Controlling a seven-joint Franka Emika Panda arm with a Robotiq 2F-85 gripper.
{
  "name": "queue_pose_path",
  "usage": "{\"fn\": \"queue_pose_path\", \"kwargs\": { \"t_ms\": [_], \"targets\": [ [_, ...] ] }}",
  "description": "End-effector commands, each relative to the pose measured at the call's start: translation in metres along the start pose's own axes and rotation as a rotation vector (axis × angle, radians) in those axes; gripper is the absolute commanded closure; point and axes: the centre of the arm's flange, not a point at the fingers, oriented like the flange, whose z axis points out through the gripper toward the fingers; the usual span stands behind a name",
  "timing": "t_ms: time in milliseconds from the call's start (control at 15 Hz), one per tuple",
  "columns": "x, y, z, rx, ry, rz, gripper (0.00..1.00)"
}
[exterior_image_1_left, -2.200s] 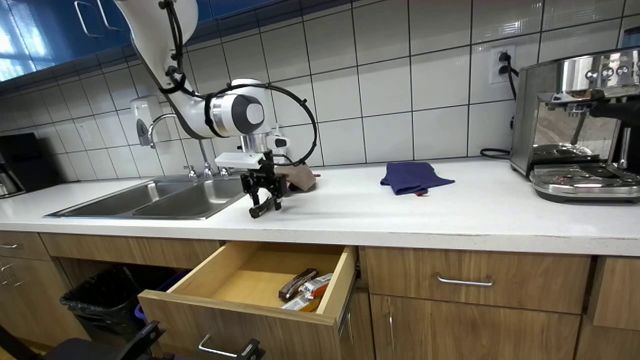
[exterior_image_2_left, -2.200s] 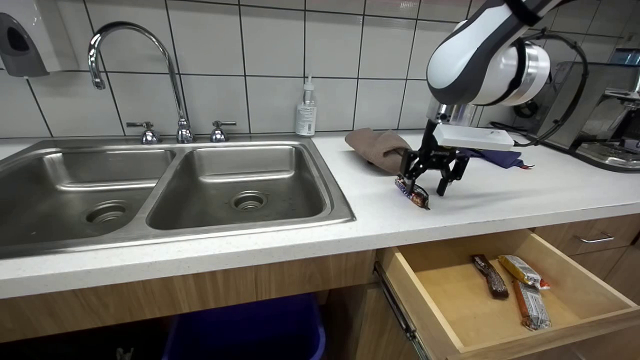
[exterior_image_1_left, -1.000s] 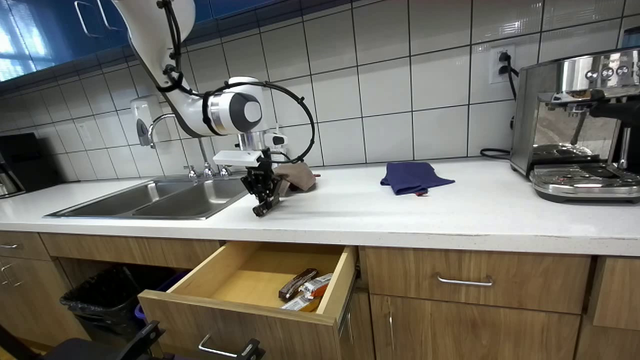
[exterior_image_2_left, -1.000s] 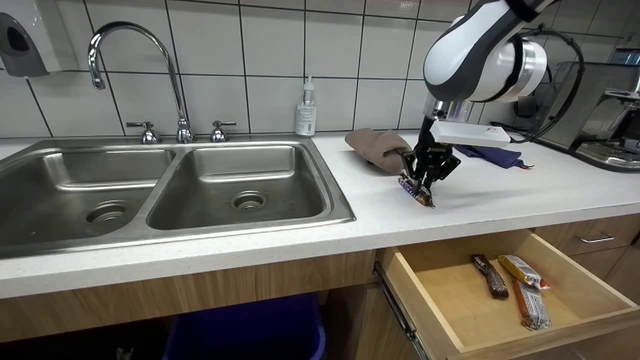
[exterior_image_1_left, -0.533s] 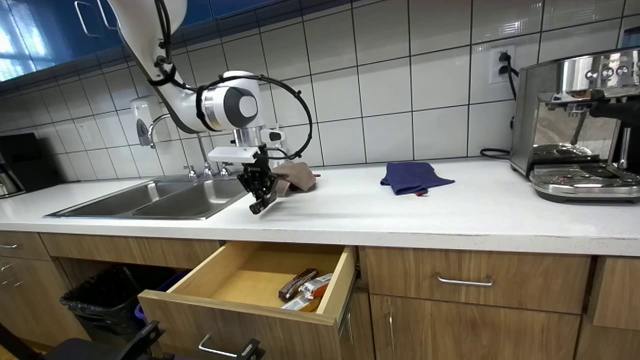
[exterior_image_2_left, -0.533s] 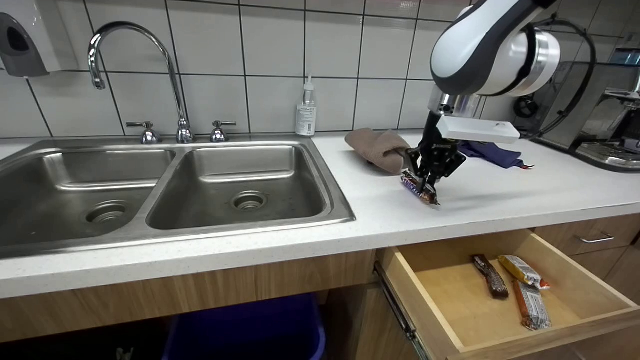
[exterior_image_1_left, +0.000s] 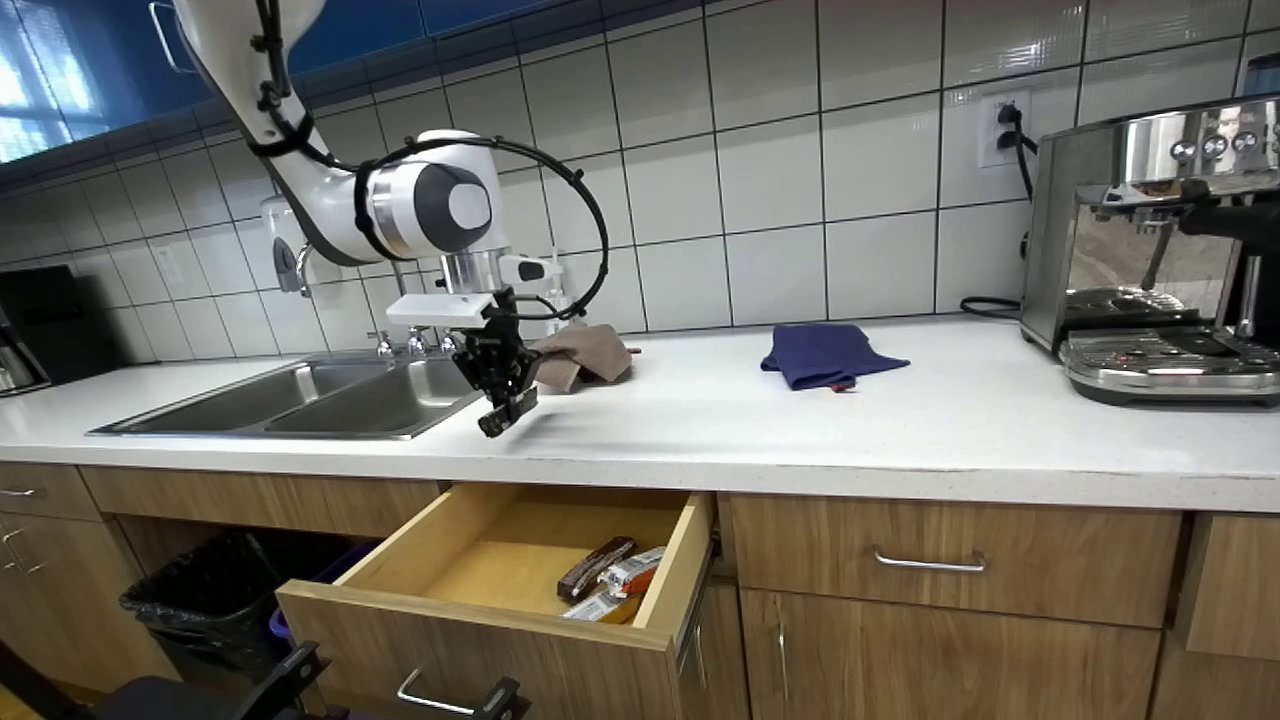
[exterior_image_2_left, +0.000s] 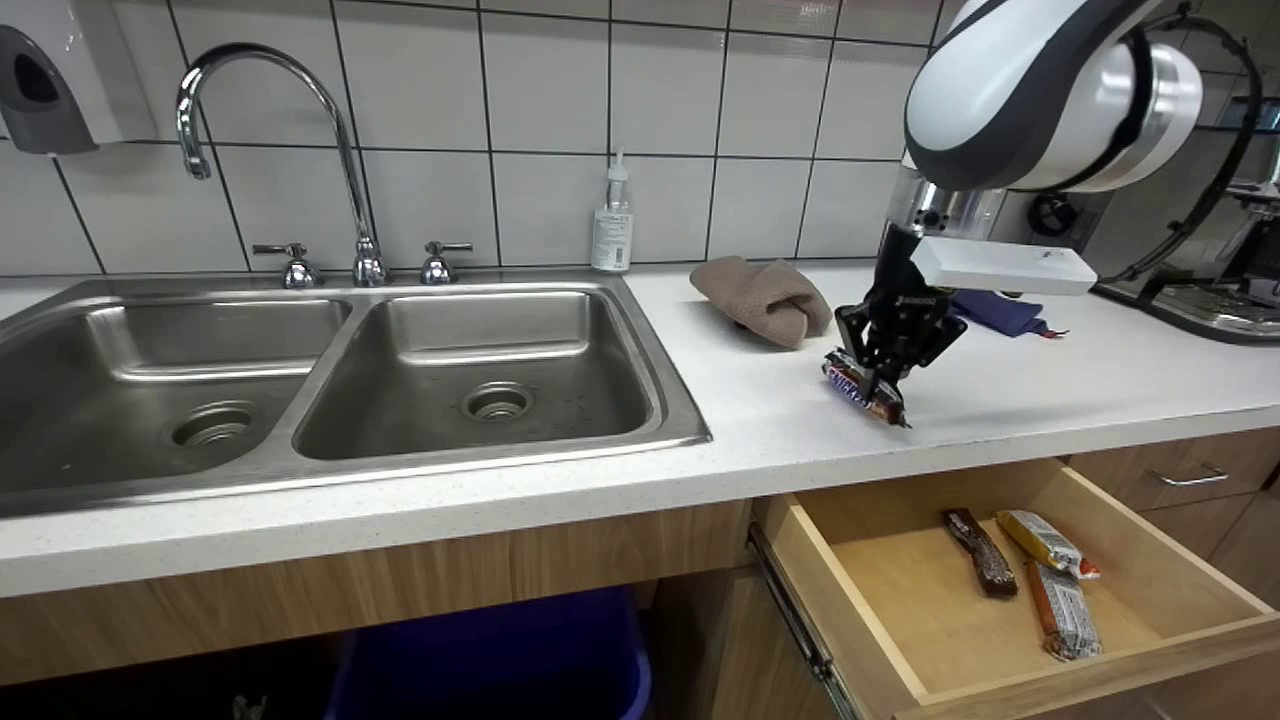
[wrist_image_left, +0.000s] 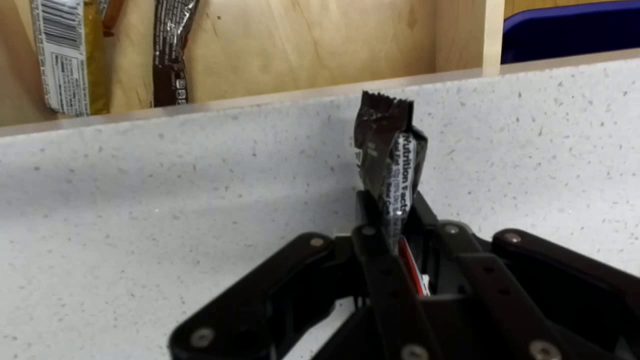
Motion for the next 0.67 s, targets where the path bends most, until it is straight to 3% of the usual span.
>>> {"fn": "queue_pose_path", "kwargs": {
  "t_ms": [0, 600],
  "targets": [
    [-0.04, 0.001, -0.015, 0.0, 0.023, -0.013, 0.95],
    [-0.097, 0.012, -0.021, 0.011, 0.066, 0.045, 0.95]
  ]
}}
